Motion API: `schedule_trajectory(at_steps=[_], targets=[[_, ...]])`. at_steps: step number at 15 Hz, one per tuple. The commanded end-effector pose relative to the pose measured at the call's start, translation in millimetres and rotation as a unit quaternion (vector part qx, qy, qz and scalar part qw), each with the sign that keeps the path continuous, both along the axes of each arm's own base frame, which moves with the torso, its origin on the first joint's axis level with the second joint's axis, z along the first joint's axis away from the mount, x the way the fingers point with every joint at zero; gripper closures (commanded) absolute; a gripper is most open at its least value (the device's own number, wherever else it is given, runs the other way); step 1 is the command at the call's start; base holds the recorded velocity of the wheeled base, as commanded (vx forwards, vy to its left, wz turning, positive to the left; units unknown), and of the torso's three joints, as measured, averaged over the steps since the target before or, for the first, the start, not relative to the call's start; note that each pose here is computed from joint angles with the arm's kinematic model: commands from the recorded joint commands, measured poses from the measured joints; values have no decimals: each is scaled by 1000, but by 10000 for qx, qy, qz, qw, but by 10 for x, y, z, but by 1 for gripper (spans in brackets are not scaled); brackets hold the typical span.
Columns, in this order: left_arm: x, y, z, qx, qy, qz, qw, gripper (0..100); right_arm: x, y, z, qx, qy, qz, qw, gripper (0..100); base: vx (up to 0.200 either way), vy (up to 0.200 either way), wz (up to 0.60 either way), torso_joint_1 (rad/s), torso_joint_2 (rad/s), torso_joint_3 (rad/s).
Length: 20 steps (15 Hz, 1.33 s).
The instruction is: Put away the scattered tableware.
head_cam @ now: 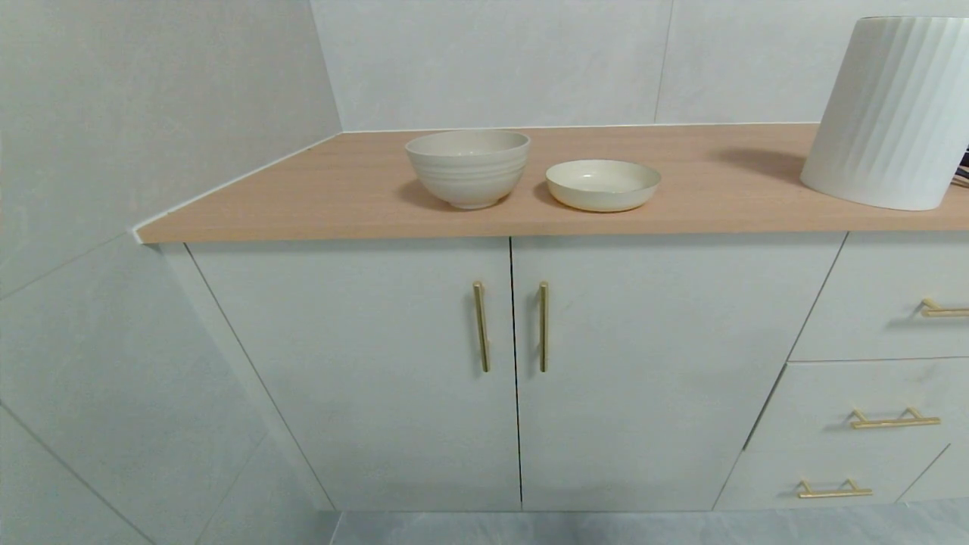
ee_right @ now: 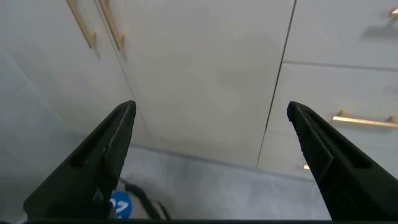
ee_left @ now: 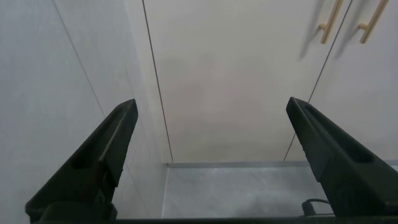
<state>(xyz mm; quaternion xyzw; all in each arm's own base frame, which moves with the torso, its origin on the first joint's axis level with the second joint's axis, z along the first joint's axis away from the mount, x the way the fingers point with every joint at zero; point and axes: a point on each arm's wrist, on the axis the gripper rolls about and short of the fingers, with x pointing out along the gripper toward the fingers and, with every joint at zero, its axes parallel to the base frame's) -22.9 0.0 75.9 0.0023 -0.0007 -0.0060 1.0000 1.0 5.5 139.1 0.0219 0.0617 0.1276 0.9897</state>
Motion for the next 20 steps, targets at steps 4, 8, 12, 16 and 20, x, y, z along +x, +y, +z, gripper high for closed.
schedule_trajectory(at_steps=[4,8,12,16,20], targets=[[1,0,0,0,6,-2,10000,0,763,175,306,-175,1477,1222,9813,0,0,0,0,0,0,0],[1,0,0,0,6,-2,10000,0,1368,342,322,-189,1523,1355,9788,0,0,0,0,0,0,0],[1,0,0,0,6,-2,10000,0,1993,752,232,-156,1207,1904,9741,0,0,0,0,0,0,0],[1,0,0,0,6,-2,10000,0,2411,1293,349,-160,1003,2251,9690,0,0,0,0,0,0,0],[1,0,0,0,6,-2,10000,0,2537,1601,458,-121,1033,2543,9615,0,0,0,0,0,0,0]])
